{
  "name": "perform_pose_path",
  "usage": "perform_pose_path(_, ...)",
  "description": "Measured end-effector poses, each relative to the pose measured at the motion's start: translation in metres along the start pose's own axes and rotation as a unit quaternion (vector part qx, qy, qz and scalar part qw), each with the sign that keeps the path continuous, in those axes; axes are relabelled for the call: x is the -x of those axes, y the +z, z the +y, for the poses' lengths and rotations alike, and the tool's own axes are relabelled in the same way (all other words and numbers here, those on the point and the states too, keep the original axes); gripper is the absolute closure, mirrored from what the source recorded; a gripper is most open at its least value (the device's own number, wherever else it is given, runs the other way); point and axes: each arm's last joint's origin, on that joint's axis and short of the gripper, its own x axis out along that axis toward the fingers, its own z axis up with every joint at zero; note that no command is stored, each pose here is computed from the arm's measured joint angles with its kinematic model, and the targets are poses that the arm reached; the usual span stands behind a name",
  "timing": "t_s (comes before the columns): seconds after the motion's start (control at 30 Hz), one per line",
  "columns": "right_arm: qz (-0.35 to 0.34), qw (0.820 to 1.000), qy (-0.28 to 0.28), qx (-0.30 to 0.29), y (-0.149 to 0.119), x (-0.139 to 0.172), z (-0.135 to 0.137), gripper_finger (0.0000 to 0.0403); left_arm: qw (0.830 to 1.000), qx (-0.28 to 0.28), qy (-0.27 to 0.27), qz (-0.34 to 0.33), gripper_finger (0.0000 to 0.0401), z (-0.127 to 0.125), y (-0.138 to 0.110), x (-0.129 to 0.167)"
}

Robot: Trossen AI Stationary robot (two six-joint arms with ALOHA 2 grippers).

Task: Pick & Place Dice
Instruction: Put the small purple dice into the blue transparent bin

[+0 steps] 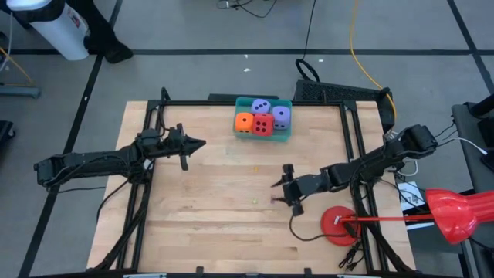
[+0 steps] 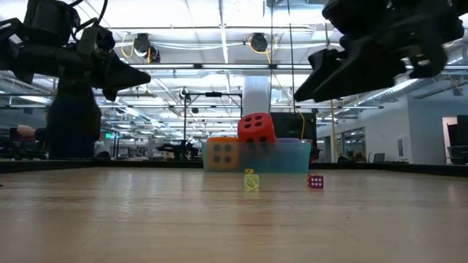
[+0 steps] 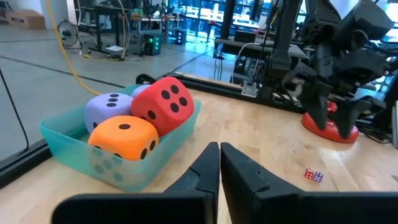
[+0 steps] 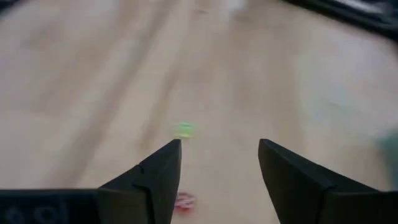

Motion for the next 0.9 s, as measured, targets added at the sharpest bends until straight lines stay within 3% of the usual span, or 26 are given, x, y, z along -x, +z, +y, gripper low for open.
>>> perform_pose_path(0.07, -0.003, 1.000, 0.028, -0.014, 0.001, 0.001, 0.001, 0.0205, 1.000, -0.001, 0.000, 0.001, 0.0375, 0.000, 0.000, 0.000)
perform_pose_path(0.17, 0.003, 0.999, 0.026, -0.045, -0.002, 0.000, 0.002, 0.0212, 1.000, -0.010, 0.000, 0.001, 0.0376, 0.000, 0.000, 0.000)
perform_pose_path(0.47, 0.071, 0.997, 0.028, -0.020, -0.032, -0.023, 0.007, 0.0217, 1.000, -0.013, 0.000, 0.001, 0.0398, 0.000, 0.000, 0.000)
perform_pose_path(0.63, 0.064, 0.996, 0.061, -0.034, -0.034, -0.029, -0.001, 0.0218, 1.000, -0.018, -0.001, 0.001, 0.0381, 0.000, 0.000, 0.000)
perform_pose_path(0.9, 0.094, 0.995, 0.024, -0.025, -0.040, -0.029, -0.007, 0.0229, 1.000, -0.021, -0.001, 0.001, 0.0371, 0.000, 0.000, 0.000)
